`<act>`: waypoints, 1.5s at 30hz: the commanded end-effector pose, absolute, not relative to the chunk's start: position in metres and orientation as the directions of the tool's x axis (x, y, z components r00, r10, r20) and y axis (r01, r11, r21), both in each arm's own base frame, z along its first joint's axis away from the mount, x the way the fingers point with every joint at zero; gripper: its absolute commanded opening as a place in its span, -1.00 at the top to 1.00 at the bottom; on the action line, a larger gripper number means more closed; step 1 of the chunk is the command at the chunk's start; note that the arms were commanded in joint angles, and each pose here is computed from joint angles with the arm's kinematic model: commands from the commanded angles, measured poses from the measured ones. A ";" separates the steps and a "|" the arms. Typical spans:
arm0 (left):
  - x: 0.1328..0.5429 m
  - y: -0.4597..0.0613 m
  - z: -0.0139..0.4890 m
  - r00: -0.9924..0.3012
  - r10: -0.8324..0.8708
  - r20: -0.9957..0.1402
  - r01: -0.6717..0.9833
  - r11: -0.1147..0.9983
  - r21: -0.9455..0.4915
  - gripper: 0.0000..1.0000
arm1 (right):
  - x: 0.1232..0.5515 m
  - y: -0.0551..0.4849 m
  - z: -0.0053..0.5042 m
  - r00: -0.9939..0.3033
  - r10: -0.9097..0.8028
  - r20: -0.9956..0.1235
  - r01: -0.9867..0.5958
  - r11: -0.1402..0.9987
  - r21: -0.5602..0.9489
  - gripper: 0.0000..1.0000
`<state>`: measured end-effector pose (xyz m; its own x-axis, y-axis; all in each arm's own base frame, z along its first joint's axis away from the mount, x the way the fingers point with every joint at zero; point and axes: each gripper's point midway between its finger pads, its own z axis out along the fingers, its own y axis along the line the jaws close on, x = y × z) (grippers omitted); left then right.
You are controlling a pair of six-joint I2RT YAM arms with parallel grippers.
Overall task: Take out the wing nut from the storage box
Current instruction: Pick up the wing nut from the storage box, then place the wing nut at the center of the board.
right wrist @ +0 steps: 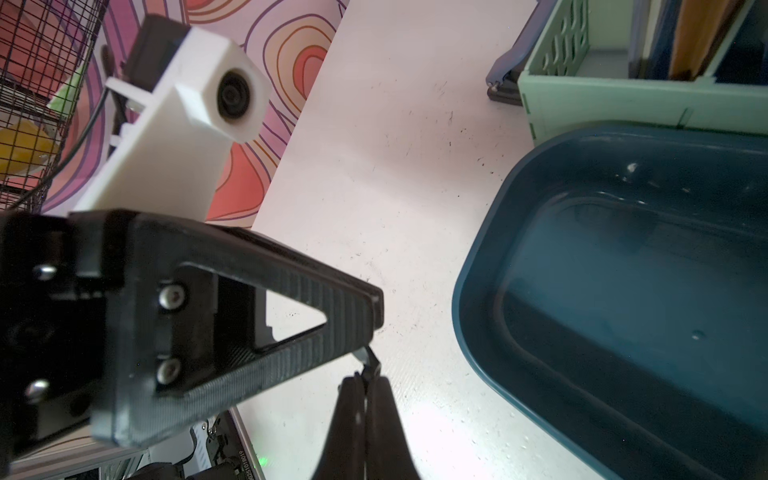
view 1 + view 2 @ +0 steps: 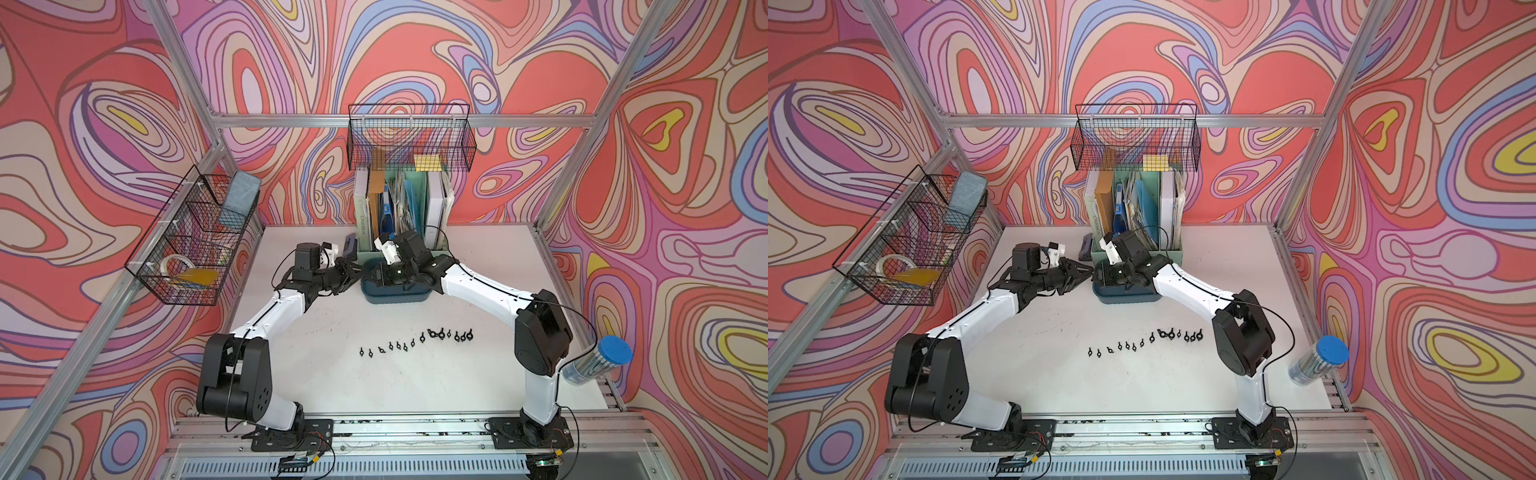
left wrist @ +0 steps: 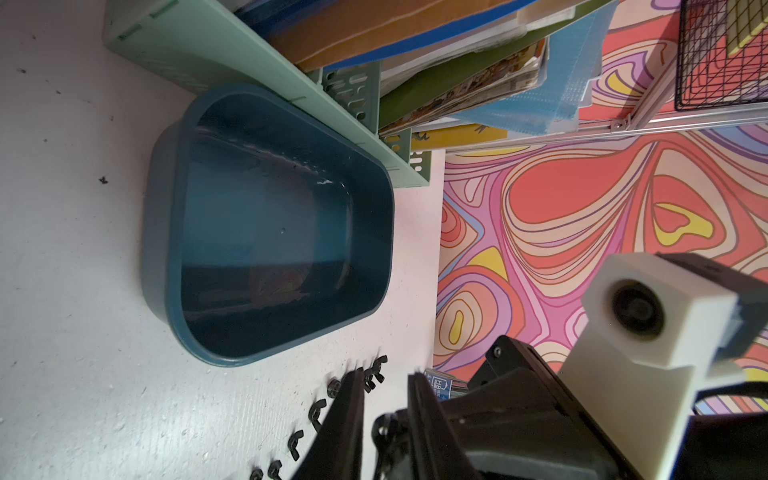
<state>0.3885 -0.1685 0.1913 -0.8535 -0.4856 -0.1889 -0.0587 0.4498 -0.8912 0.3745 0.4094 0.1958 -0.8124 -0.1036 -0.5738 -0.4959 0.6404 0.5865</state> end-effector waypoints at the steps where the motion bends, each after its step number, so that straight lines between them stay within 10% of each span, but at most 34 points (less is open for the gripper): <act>1: 0.385 -0.173 0.195 -0.860 -0.469 -0.200 -0.029 0.437 -0.899 0.53 | 0.379 0.413 0.208 -0.796 -0.090 -0.598 -0.508 0.636 0.581 1.00; 15: 0.384 -0.178 0.195 -0.865 -0.460 -0.201 -0.025 0.440 -0.898 1.00 | 0.377 0.414 0.207 -0.804 -0.090 -0.588 -0.503 0.631 0.591 1.00; 35: 0.326 -0.122 0.137 -0.894 -0.340 -0.291 -0.121 0.810 -0.574 1.00 | 0.391 0.355 0.172 -0.819 -0.021 -0.573 -0.360 0.798 0.484 -0.68; 45: 0.284 -0.109 0.092 -0.933 -0.151 -0.326 -0.072 0.968 -0.242 1.00 | 0.395 0.339 0.156 -0.824 -0.013 -0.567 -0.305 0.853 0.424 -0.97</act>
